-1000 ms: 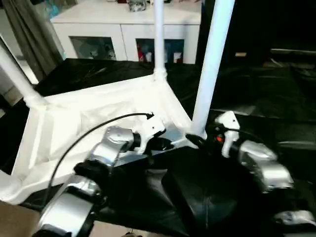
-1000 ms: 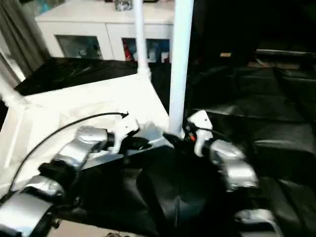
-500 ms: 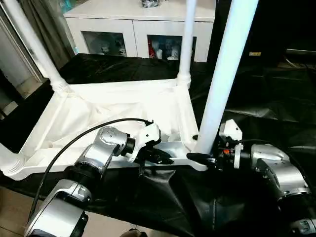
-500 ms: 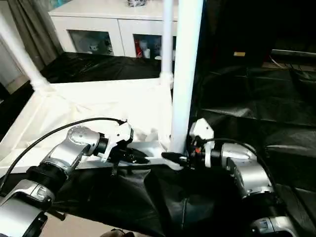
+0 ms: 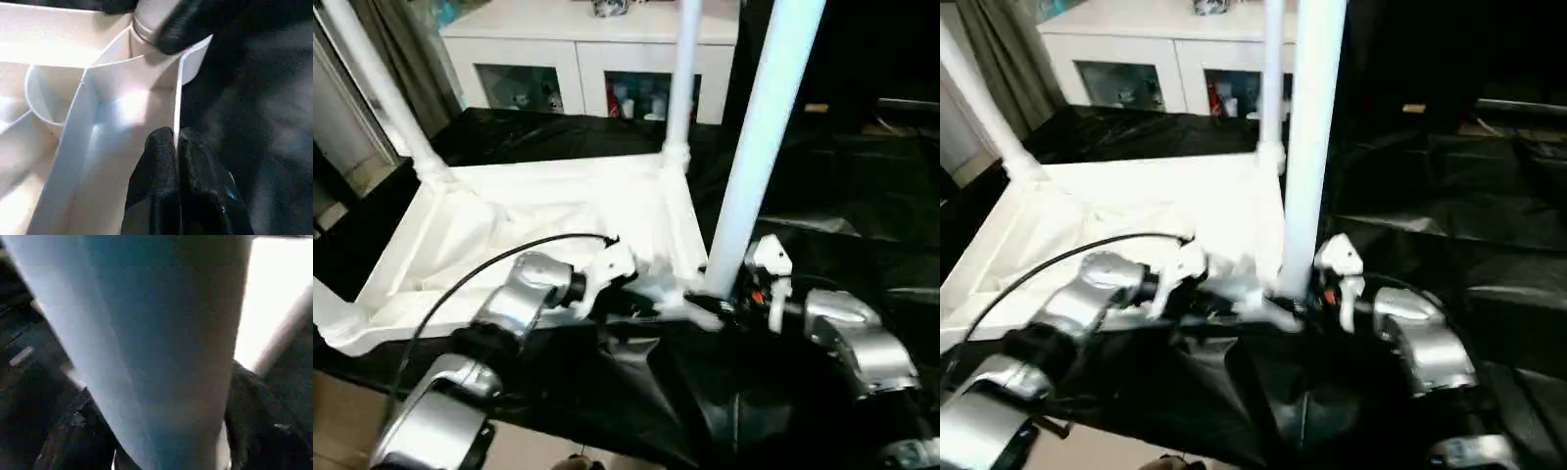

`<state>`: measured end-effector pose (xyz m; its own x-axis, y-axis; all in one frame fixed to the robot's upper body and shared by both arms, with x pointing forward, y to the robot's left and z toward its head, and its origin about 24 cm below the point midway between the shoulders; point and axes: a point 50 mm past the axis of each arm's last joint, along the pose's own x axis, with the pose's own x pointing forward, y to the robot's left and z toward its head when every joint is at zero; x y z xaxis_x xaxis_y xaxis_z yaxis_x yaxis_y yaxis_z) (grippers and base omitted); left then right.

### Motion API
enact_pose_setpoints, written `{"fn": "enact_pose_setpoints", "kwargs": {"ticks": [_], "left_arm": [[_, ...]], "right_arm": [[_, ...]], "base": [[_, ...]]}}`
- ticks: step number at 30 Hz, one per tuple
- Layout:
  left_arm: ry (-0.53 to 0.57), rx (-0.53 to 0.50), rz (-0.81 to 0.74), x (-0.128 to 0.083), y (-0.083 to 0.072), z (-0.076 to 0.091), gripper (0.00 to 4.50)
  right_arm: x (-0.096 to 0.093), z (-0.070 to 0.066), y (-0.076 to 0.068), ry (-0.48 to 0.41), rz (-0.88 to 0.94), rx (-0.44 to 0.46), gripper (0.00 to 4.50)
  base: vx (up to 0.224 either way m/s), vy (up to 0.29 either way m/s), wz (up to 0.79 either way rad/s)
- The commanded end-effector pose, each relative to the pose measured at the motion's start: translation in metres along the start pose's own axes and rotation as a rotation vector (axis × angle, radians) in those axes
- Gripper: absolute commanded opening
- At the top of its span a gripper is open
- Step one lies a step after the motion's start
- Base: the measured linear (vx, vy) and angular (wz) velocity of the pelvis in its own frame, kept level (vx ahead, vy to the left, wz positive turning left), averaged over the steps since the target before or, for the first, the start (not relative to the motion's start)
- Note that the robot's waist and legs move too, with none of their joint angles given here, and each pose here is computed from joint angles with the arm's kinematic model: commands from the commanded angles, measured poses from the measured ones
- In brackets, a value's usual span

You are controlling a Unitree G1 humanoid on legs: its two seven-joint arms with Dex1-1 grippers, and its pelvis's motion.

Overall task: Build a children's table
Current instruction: Rotate leg to tighten

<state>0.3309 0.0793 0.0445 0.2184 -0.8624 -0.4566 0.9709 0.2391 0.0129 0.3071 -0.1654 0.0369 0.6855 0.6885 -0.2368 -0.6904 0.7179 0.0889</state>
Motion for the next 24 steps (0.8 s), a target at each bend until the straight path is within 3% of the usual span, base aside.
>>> {"fn": "enact_pose_setpoints", "kwargs": {"ticks": [1,5,6,9,12,16,19,24], "left_arm": [[-0.059,-0.011,0.204,-0.003,0.018,0.017,0.00],[-0.086,-0.063,0.314,0.012,0.020,0.027,0.00],[-0.091,-0.068,0.352,0.019,0.019,0.031,0.00],[-0.108,-0.061,0.304,0.029,0.012,0.036,0.00],[-0.108,-0.050,0.274,0.031,0.011,0.037,0.00],[-0.103,-0.019,0.203,0.023,0.010,0.033,0.00],[-0.097,0.002,0.134,0.019,0.008,0.030,0.00],[-0.075,0.053,-0.034,0.001,0.001,0.019,0.00]], "right_arm": [[0.013,-0.023,0.016,0.073,-0.001,0.068,2.52],[0.034,-0.028,0.019,0.075,-0.169,0.140,2.52],[0.046,-0.026,0.022,0.073,-0.227,0.148,2.52],[0.060,-0.014,0.030,0.012,-0.192,0.179,2.52],[0.065,-0.006,0.034,-0.022,-0.143,0.166,3.22],[0.058,0.000,0.034,-0.017,-0.010,0.046,3.61],[0.050,0.003,0.033,-0.014,0.073,0.003,3.61],[0.019,0.005,0.027,0.027,0.309,-0.066,3.61]], "base": [[0.000,0.000,0.00],[0.000,0.000,0.00],[0.000,0.000,0.00],[0.000,0.000,0.00],[0.000,0.000,0.00],[0.000,0.000,0.00],[0.000,0.000,0.00],[0.000,0.000,0.00]]}}
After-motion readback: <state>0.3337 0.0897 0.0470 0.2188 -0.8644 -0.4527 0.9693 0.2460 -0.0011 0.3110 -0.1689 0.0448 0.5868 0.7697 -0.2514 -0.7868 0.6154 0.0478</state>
